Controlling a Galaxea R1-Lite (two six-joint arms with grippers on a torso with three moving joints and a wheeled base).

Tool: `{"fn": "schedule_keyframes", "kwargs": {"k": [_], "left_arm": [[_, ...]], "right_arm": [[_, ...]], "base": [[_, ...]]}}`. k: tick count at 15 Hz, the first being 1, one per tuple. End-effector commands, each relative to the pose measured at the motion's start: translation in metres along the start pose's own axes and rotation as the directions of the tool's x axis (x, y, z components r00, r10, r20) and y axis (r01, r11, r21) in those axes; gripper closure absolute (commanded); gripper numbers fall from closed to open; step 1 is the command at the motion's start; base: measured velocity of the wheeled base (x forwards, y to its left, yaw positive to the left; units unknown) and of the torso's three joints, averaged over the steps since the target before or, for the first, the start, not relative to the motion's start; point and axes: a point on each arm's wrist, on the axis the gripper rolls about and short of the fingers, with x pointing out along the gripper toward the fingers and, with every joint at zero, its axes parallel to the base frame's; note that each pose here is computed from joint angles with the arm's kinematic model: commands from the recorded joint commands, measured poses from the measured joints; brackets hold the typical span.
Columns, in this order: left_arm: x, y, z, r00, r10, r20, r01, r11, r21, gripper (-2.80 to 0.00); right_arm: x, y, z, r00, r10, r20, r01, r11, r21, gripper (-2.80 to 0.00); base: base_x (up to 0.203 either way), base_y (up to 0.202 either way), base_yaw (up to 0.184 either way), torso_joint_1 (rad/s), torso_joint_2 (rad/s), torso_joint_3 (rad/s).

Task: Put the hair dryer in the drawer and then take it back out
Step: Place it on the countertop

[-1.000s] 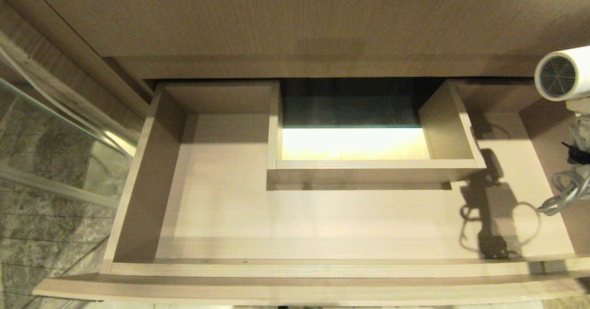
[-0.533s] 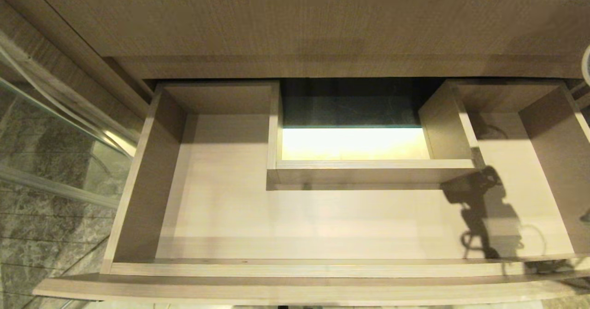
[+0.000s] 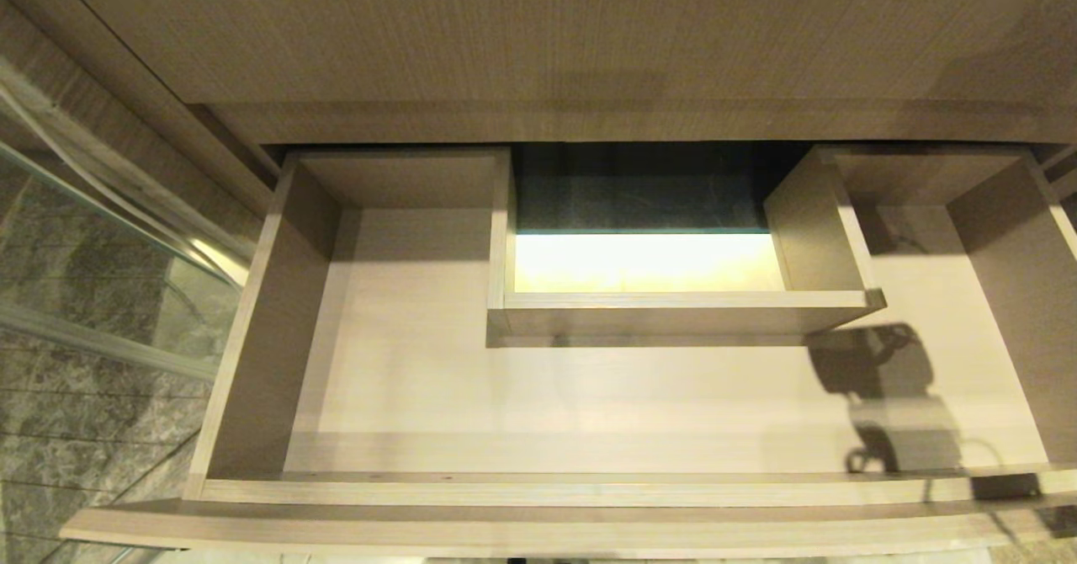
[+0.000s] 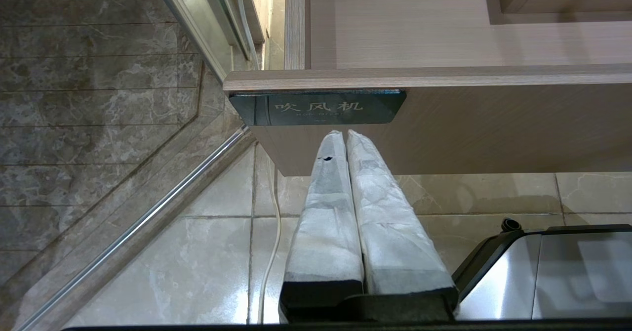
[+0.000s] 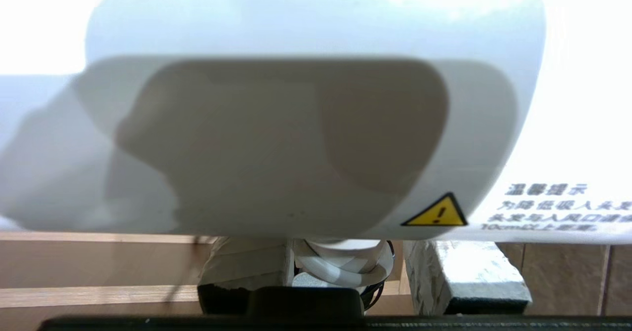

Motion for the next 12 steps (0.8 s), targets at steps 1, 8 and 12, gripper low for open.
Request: {"fn": "schedule_keyframes", "kwargs": {"k": [1,8,12], "left_arm": [[0.000,0.000,0.000,1.000,0.001,0.001,-0.001,1.000,0.000,0.00],[0.000,0.000,0.000,1.000,0.000,0.000,0.000,1.000,0.000,0.00],[0.000,0.000,0.000,1.000,0.000,0.001,0.000,1.000,0.000,0.00]], "right_arm": [[-0.009,0.001,-0.001,1.000,-0.008,0.015,0.008,1.000,-0.004,0.00],[-0.028,0.002,-0.002,0.998,-0.038,0.052,0.039,0.999,-0.031,0.00],[-0.044,0.003,-0.006,0.995,-0.068,0.073,0.072,0.996,-0.044,0.00]], "base": [[0.000,0.000,0.000,0.000,0.00,0.000],[0.000,0.000,0.000,0.000,0.00,0.000],[0.000,0.000,0.000,0.000,0.00,0.000]]}}
